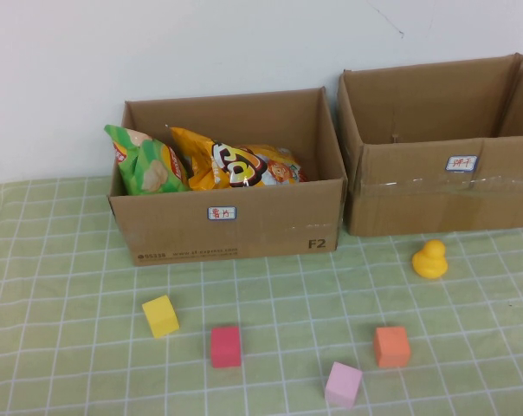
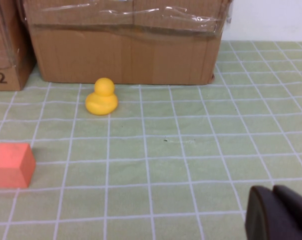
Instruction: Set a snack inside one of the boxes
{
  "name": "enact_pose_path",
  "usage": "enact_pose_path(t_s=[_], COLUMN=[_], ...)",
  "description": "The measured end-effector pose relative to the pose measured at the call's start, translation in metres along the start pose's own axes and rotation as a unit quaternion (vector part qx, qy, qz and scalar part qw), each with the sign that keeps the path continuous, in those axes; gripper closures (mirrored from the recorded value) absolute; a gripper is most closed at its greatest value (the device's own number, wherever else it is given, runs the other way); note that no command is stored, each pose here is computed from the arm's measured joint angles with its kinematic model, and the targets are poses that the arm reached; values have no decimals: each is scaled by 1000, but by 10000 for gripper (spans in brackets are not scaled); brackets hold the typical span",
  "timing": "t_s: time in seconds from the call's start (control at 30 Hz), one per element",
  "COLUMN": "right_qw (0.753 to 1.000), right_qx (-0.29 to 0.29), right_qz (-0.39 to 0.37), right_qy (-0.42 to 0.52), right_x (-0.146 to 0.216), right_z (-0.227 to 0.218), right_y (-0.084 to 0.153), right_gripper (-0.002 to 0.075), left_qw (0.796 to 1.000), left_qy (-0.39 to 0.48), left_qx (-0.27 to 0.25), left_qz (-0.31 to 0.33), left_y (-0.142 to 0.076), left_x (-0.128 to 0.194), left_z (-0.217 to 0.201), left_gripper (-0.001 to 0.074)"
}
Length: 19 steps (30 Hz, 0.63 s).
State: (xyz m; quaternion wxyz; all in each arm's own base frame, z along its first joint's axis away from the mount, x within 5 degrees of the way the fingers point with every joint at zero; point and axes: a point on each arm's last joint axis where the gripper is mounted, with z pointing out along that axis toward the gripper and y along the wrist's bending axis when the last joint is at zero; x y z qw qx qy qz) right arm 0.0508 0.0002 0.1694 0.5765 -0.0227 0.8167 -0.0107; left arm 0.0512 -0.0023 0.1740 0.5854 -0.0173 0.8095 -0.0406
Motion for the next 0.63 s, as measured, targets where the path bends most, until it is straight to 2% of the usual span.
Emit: enact_pose_path(t_s=[0.63], right_qw=[1000], right_qx=[2], right_qz=[-5], right_qy=[1], right_x=[0], right_z=[0], right_y=[0], right_gripper=[728], left_qw=[1000], left_qy=[0], left_qx=[0], left_qz=[0], left_y=[0], left_x=[0], left_z=[0], left_gripper=[736])
